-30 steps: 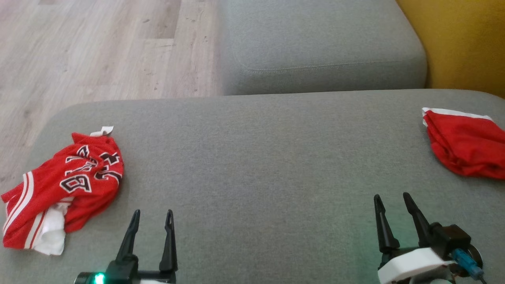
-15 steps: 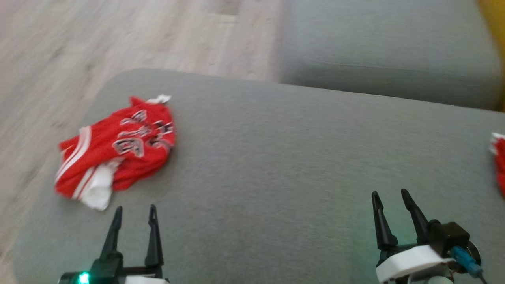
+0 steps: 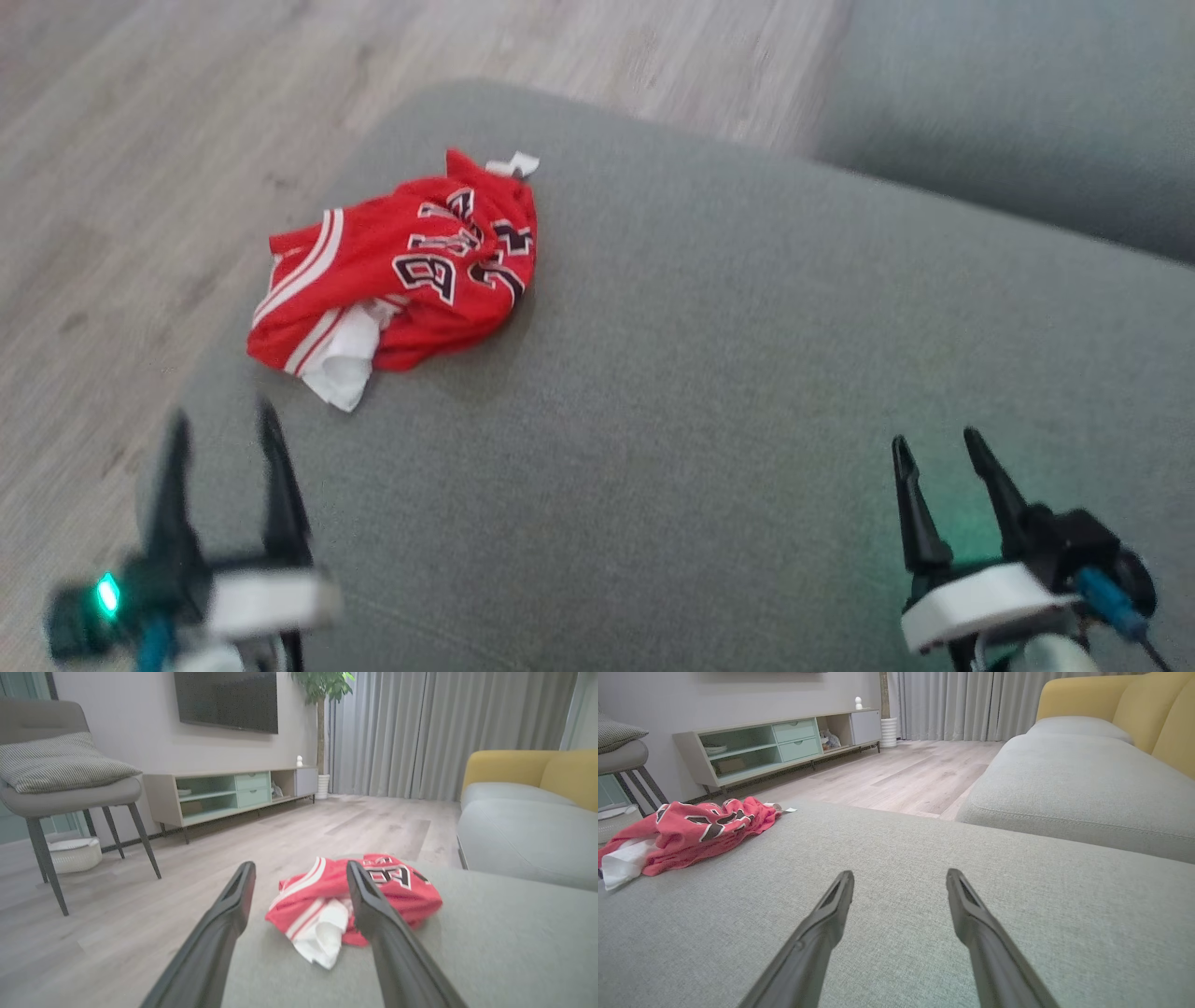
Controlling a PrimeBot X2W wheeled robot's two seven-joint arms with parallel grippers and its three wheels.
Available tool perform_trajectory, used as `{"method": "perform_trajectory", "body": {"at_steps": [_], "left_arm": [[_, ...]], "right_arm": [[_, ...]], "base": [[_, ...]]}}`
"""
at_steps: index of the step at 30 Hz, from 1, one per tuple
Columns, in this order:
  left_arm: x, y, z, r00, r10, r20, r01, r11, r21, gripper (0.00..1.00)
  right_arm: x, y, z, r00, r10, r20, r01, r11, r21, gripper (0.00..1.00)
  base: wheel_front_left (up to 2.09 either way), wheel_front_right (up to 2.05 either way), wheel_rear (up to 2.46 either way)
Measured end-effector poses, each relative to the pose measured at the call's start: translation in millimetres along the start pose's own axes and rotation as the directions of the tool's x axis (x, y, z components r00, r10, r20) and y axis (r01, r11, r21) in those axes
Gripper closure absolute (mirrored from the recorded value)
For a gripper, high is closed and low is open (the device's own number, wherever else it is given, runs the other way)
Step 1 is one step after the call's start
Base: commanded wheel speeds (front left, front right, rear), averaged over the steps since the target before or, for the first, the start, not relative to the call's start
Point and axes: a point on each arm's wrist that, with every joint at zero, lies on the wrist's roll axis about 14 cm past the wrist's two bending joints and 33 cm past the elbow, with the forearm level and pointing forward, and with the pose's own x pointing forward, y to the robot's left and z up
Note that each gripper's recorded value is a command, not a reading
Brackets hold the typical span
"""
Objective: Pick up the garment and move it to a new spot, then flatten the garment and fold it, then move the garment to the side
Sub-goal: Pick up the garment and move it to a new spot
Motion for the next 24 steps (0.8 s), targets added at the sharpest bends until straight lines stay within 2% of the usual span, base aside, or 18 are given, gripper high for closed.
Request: {"method": "perform_trajectory", "body": {"at_steps": [3, 5, 7, 10, 14, 18, 19, 22, 23, 24], "left_arm": [[39.6, -6.0, 31.3, 0.996, -0.017, 0.090, 0.015, 1.000, 0.023, 0.00], [68.6, -14.5, 36.4, 0.994, -0.041, 0.098, 0.036, 0.998, 0.051, 0.00], [94.6, -20.1, 14.7, 0.999, -0.050, 0.015, 0.048, 0.995, 0.092, 0.00], [127.4, -24.8, -28.3, 0.980, -0.036, -0.196, 0.065, 0.988, 0.142, 0.00], [164.0, -35.5, -77.0, 0.884, -0.038, -0.466, 0.118, 0.983, 0.142, 0.00], [182.2, -38.8, -113.6, 0.792, -0.006, -0.611, 0.122, 0.981, 0.150, 0.00], [182.2, -38.8, -113.6, 0.792, -0.006, -0.611, 0.122, 0.981, 0.150, 0.00], [172.1, -38.0, -149.8, 0.702, 0.009, -0.712, 0.132, 0.981, 0.142, 0.00], [170.3, -39.3, -157.3, 0.695, 0.007, -0.719, 0.138, 0.980, 0.143, 0.18], [171.2, -40.6, -161.6, 0.700, 0.005, -0.714, 0.140, 0.979, 0.145, 0.65]], "right_arm": [[13.5, -10.0, -3.0, 1.000, 0.010, -0.003, -0.010, 1.000, -0.025, 0.00], [24.8, -25.4, -2.1, 1.000, 0.008, 0.004, -0.008, 0.998, -0.056, 0.00], [35.8, -42.7, -2.4, 1.000, 0.003, 0.011, -0.002, 0.996, -0.086, 0.00], [46.0, -65.2, -12.7, 1.000, -0.009, -0.002, 0.009, 0.994, -0.106, 0.00], [54.3, -89.2, -35.6, 0.999, -0.018, -0.040, 0.013, 0.992, -0.122, 0.00], [65.4, -101.1, -44.3, 1.000, -0.009, -0.030, 0.005, 0.992, -0.128, 0.00], [65.4, -101.1, -44.3, 1.000, -0.009, -0.030, 0.005, 0.992, -0.128, 0.00], [71.2, -109.0, -45.3, 1.000, -0.013, -0.009, 0.012, 0.992, -0.129, 0.00], [71.9, -111.2, -45.9, 1.000, -0.016, -0.005, 0.015, 0.992, -0.128, 0.00], [72.6, -112.8, -46.1, 1.000, -0.018, -0.001, 0.017, 0.992, -0.127, 0.00]], "base": [[0.00, 0.00, 0.00], [0.00, 0.00, 0.00], [0.00, 0.00, 0.00], [0.00, 0.00, 0.00], [0.00, 0.00, 0.00], [0.00, 0.00, 0.00], [0.00, 0.00, 0.00], [0.00, 0.00, 0.00], [0.00, 0.00, 0.00], [0.00, 0.00, 0.00]]}}
